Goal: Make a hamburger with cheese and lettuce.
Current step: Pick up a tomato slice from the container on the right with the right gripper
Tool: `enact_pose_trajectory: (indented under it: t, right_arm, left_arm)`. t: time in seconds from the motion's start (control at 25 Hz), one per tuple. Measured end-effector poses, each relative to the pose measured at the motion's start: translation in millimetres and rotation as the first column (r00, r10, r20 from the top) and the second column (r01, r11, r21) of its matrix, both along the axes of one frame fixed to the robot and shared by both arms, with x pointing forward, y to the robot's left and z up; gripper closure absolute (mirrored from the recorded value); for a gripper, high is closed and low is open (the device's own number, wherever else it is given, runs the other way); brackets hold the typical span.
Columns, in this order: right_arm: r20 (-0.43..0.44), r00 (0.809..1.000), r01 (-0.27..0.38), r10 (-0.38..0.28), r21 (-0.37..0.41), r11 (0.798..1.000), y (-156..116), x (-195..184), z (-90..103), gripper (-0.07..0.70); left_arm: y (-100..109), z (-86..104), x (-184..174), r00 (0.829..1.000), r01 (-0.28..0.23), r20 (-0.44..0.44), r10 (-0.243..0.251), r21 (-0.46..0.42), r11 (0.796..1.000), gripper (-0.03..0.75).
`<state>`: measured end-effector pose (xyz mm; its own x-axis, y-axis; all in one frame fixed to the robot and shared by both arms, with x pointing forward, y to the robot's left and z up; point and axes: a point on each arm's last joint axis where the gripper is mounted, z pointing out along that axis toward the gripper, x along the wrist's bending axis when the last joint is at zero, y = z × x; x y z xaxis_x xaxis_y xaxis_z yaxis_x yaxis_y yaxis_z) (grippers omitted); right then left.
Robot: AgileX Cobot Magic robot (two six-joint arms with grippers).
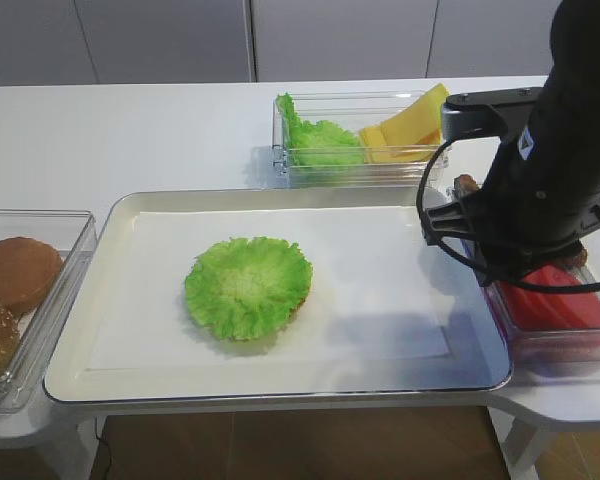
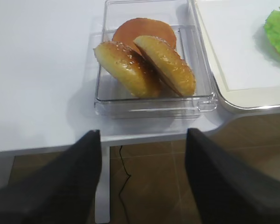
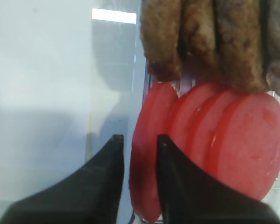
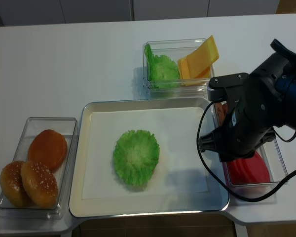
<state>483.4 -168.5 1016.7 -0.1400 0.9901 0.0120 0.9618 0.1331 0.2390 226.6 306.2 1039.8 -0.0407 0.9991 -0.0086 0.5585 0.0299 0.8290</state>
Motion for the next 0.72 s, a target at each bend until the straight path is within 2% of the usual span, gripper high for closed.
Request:
enact_pose_trajectory:
  t: [0.2,0.48,0.72]
  right_arm:
    - [0.000,1.000,0.000,0.000,0.000,1.000,0.0,0.0,0.0,0.444]
    - [-0.002,1.000,-0.002,0.002,-0.010,1.000,-0.8,-0.2,0.1,0.535]
    - [-0.002,1.000,-0.003,0.003,-0.014,1.000,-1.0,-0.1,0.4,0.559]
  left_arm:
    - [0.0,0.0,0.0,1.000,0.000,0.000,0.000,0.000,1.000,0.293]
    - [0.0,0.0,0.0,1.000,0.000,0.000,0.000,0.000,1.000,0.293]
    - [0.0,0.0,0.0,1.000,0.000,0.000,0.000,0.000,1.000,0.293]
